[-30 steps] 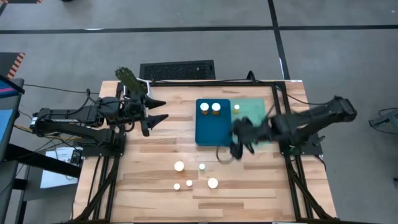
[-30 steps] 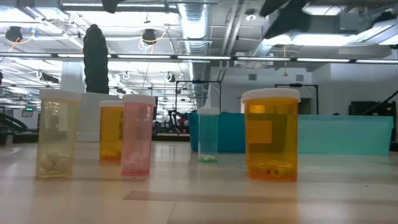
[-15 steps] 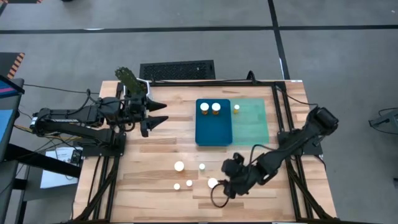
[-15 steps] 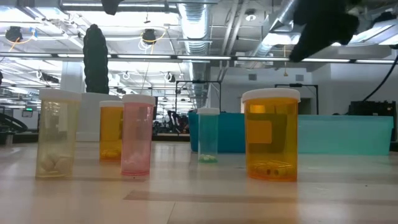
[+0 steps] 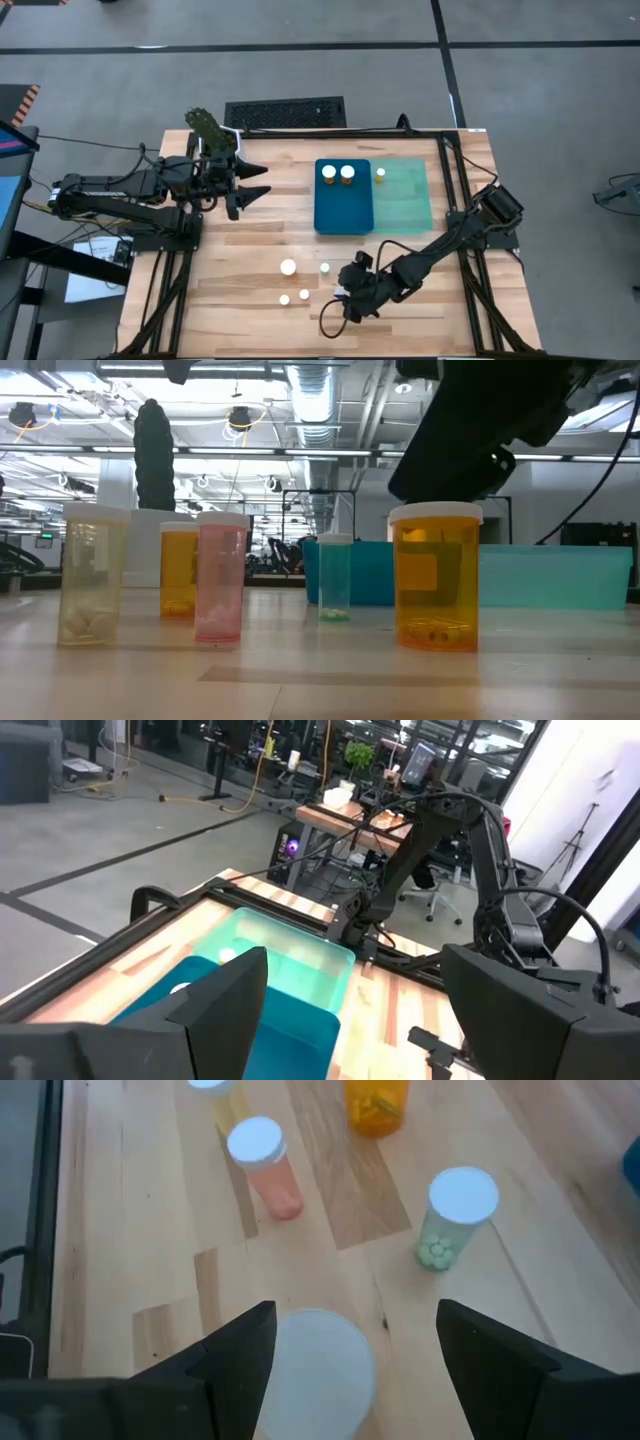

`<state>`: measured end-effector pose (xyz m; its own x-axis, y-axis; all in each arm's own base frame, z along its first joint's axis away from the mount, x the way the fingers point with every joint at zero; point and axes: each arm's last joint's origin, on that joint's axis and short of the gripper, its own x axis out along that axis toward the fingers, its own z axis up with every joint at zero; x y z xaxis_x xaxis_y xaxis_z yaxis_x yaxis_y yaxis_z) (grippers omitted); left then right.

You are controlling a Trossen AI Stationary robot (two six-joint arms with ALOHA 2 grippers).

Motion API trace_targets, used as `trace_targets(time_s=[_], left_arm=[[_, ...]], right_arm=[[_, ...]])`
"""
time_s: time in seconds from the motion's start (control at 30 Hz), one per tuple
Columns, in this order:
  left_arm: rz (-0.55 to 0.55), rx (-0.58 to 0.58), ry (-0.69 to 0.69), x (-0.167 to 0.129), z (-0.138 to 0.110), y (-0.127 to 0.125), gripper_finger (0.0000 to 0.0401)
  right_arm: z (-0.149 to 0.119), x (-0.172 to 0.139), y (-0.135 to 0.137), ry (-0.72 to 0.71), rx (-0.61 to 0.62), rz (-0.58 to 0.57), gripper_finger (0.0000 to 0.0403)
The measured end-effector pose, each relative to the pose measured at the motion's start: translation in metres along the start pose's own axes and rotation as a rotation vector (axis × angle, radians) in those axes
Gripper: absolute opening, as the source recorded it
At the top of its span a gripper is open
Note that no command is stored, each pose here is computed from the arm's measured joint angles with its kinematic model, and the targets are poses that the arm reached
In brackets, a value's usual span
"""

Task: Pick and place medicine bottles into bin by pill shape (circle, oval)
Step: Put the large orange pill bottle into the blue bin

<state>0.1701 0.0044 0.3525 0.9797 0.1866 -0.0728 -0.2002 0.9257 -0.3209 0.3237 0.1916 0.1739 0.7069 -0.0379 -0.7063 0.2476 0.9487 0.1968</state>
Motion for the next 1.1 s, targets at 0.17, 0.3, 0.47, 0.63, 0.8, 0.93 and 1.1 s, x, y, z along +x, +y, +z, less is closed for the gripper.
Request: trace_targets(time_s=[0.17, 0.3, 0.47, 0.63, 0.8, 0.93, 1.1], left_arm=[[0.002, 0.001, 0.005, 0.000, -0.001, 0.000, 0.0291], [0.002, 0.001, 0.005, 0.000, 0.000, 0.000, 0.0291], [-0.005, 0.000, 0.008, 0.000, -0.001, 0.000, 0.0291], [-0.005, 0.000, 0.007, 0.000, -0.001, 0.000, 0.0291], [-0.005, -0.003, 0.006, 0.000, 0.000, 0.000, 0.0291], [-0.004, -0.008, 0.006, 0.000, 0.000, 0.000, 0.0291], [-0.004, -0.009, 0.006, 0.000, 0.000, 0.000, 0.0291]], right_arm=[[-0.002, -0.002, 0.004, -0.004, 0.003, 0.017, 0.0286], [-0.004, -0.003, 0.006, -0.002, 0.011, 0.020, 0.0286], [-0.012, 0.004, 0.008, 0.015, 0.010, 0.009, 0.0286], [-0.021, 0.014, 0.010, 0.032, 0.011, 0.015, 0.0286], [-0.020, 0.013, 0.010, 0.025, 0.027, 0.011, 0.0286], [-0.018, 0.011, 0.010, 0.014, 0.031, 0.009, 0.0286], [-0.019, 0.011, 0.010, 0.022, 0.038, 0.002, 0.0279]])
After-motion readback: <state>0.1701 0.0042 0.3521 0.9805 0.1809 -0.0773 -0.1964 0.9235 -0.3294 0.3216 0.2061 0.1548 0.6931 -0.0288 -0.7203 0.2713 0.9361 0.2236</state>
